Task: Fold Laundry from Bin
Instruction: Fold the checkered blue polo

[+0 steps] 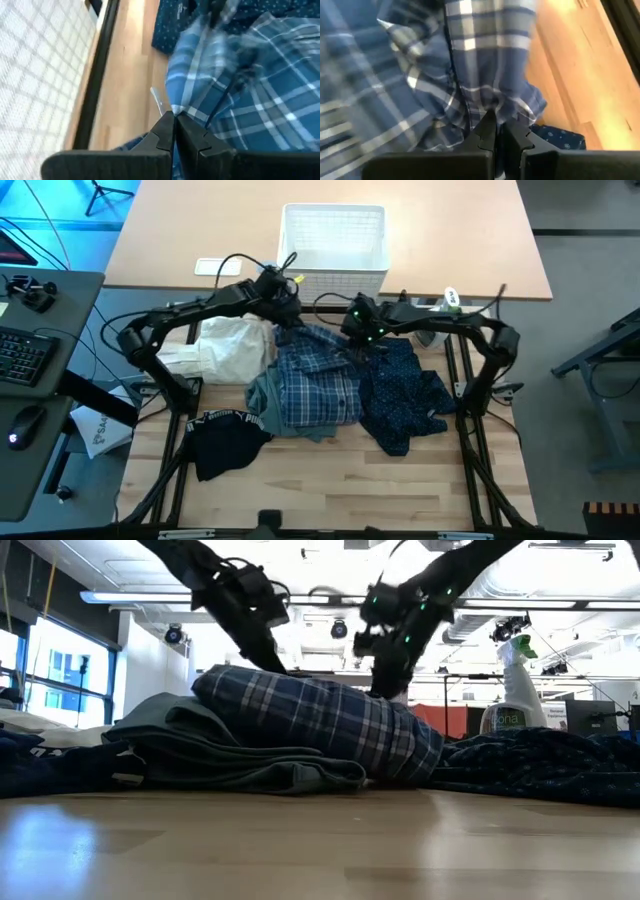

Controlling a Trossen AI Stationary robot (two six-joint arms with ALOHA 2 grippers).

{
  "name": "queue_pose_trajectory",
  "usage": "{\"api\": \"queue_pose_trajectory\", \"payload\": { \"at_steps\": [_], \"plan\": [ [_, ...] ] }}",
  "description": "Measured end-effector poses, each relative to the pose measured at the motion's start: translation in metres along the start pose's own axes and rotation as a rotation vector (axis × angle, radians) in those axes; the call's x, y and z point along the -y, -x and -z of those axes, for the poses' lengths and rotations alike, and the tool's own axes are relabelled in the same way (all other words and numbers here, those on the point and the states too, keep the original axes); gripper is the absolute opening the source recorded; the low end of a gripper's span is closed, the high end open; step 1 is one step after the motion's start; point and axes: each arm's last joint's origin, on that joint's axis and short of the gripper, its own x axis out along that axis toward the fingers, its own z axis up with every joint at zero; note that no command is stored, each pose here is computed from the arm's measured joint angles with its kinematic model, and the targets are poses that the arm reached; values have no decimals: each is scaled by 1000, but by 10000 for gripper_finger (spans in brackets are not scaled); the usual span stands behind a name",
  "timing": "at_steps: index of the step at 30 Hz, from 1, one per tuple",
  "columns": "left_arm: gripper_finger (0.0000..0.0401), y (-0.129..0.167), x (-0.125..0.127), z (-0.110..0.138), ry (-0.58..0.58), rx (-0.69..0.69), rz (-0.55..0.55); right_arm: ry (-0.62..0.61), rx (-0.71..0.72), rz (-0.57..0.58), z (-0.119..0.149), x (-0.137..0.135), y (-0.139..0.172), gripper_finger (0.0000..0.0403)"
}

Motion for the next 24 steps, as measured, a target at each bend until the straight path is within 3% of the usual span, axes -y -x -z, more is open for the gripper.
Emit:
{"api": "queue_pose_trajectory", "payload": {
  "at_steps": [5, 12, 20, 24],
  "plan": [
    [0, -22, 1, 24, 70, -100, 49, -88, -48, 98, 5, 12, -26, 3],
    [2, -69, 0, 53, 123, -212, 50, -215, -58, 98, 8, 18, -34, 16],
    [10, -64, -17, 45, 22, -298, -157, -217, 74, -165, -5, 8, -16, 94],
    [10, -51, -27, 28, -14, -249, -199, -195, 145, -228, -12, 5, -14, 102]
  ]
}}
